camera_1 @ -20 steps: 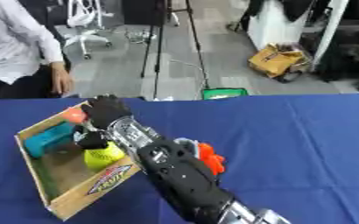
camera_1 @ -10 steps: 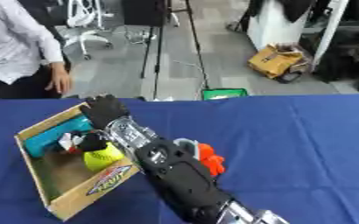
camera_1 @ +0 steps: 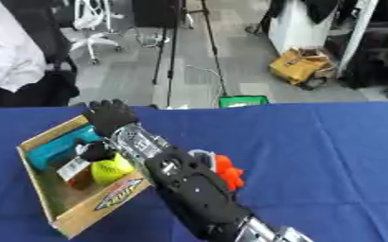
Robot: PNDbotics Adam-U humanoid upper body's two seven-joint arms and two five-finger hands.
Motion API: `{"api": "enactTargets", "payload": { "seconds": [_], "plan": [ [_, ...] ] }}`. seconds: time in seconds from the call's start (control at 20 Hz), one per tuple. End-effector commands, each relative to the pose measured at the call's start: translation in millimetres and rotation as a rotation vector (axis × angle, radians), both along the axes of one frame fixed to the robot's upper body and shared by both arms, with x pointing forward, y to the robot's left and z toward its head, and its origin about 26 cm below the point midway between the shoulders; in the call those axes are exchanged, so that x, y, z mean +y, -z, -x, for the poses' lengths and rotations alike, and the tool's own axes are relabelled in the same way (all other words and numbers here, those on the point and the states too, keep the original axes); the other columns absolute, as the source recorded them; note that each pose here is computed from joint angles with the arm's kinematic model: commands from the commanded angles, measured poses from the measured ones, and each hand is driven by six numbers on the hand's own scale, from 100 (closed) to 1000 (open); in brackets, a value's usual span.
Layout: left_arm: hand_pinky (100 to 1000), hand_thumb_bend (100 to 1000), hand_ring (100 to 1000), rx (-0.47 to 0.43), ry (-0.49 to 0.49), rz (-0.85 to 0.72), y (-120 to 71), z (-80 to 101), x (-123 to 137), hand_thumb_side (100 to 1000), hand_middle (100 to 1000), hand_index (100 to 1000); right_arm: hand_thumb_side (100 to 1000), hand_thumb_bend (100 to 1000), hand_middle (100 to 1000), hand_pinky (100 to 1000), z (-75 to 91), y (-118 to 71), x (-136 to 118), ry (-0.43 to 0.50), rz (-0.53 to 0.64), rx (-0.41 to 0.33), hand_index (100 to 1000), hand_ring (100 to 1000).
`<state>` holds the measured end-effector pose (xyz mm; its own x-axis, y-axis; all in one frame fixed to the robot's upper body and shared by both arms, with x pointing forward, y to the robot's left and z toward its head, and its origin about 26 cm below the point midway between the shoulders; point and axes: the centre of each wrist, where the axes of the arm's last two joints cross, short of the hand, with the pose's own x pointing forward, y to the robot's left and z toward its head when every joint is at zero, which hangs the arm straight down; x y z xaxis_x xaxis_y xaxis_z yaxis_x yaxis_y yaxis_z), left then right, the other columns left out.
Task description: Pick up objects on the table and place them in the box.
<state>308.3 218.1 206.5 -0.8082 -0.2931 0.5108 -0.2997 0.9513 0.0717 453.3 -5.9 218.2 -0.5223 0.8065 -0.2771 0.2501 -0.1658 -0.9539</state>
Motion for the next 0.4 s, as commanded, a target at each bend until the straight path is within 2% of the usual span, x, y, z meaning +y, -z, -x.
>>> {"api": "enactTargets", "payload": {
  "seconds": [0.05,0.2,0.4],
  "plan": [
    [1000,100,918,-0.026,-0.016,-0.007,-5.8,2.1,2.8,1000,913,861,937,100,1000,956,5.8,-36.3,-5.5,-0.032,-0.021,-0.130,1000,1000],
    [1000,100,918,-0.020,-0.046,-0.015,-4.3,2.4,7.2,1000,915,876,969,100,1000,951,12.0,-68.5,-29.8,-0.055,-0.095,-0.242,1000,1000],
    [1000,100,919,-0.018,-0.088,-0.022,-3.5,2.7,12.4,1000,921,895,970,100,946,932,31.3,-94.8,-70.3,-0.094,-0.217,-0.283,988,991]
  ]
}}
